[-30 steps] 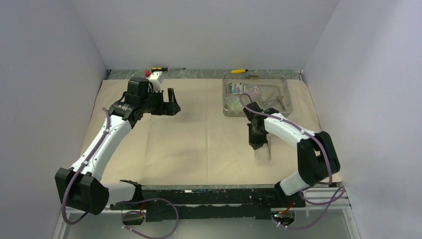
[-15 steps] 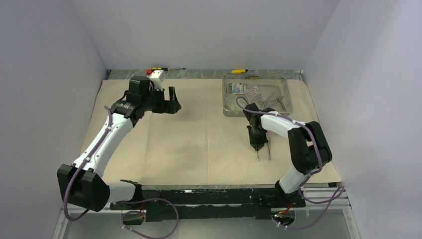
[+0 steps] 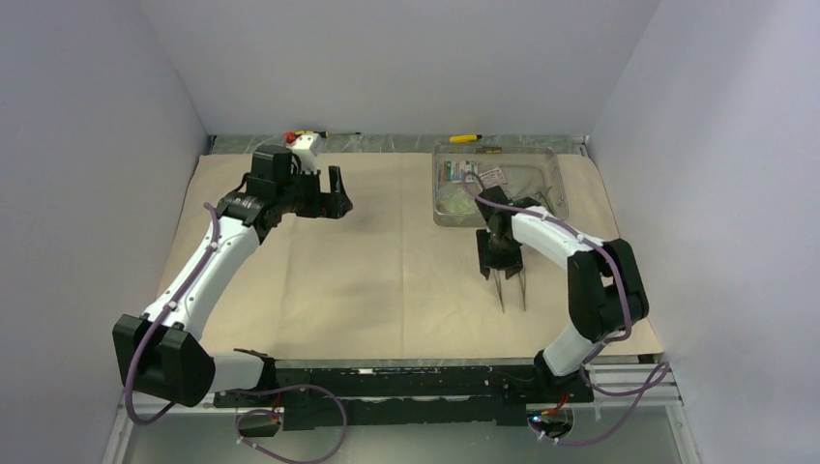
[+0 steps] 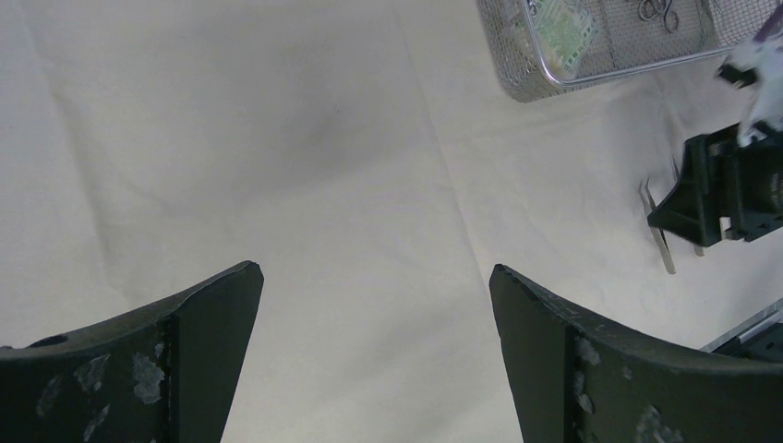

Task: Open and lay out the surgical kit
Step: Place the medical item in the surgical kit, then pick up the medical item from the container, then place the medical item in the surgical kit.

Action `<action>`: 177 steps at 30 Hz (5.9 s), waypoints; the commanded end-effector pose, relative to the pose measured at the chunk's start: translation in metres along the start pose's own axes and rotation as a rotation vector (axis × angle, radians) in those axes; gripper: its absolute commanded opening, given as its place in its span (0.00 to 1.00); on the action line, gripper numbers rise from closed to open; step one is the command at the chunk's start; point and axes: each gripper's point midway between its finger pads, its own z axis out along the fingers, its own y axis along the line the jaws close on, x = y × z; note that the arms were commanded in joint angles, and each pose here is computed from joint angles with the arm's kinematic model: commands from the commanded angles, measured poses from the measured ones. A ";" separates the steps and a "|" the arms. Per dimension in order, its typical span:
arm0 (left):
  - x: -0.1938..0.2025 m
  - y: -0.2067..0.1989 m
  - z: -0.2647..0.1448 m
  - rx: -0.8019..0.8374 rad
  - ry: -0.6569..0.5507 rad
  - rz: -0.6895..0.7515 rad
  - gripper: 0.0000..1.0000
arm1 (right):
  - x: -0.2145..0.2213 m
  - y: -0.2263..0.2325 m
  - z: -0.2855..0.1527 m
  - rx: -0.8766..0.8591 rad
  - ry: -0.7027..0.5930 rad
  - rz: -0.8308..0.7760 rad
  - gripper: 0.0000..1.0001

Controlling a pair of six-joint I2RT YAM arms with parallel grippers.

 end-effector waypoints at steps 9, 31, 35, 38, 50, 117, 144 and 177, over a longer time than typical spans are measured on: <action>-0.047 -0.001 -0.003 -0.031 -0.124 0.028 1.00 | -0.135 -0.047 -0.114 -0.087 -0.402 0.321 0.48; -0.060 0.012 0.063 -0.036 -0.070 -0.008 0.99 | -0.282 -0.128 0.000 0.124 -0.444 0.736 0.48; -0.052 0.017 0.067 -0.043 -0.048 -0.007 0.99 | -0.280 -0.146 0.010 0.161 -0.437 0.772 0.48; -0.047 0.021 0.068 -0.053 -0.035 -0.010 0.99 | -0.276 -0.156 0.014 0.206 -0.442 0.757 0.48; -0.039 0.033 0.070 -0.073 -0.016 -0.031 0.99 | -0.284 -0.165 0.028 0.227 -0.432 0.249 0.48; -0.060 0.008 0.059 0.053 -0.024 0.008 1.00 | -0.338 -0.040 -0.166 -0.310 -0.977 0.111 0.04; -0.075 -0.137 0.019 0.493 -0.062 -0.007 0.99 | -0.211 0.172 -0.300 -1.118 -0.929 0.329 0.05; -0.032 -0.144 -0.002 0.561 0.020 0.289 0.00 | -0.178 0.190 -0.281 -0.957 -0.699 0.270 0.69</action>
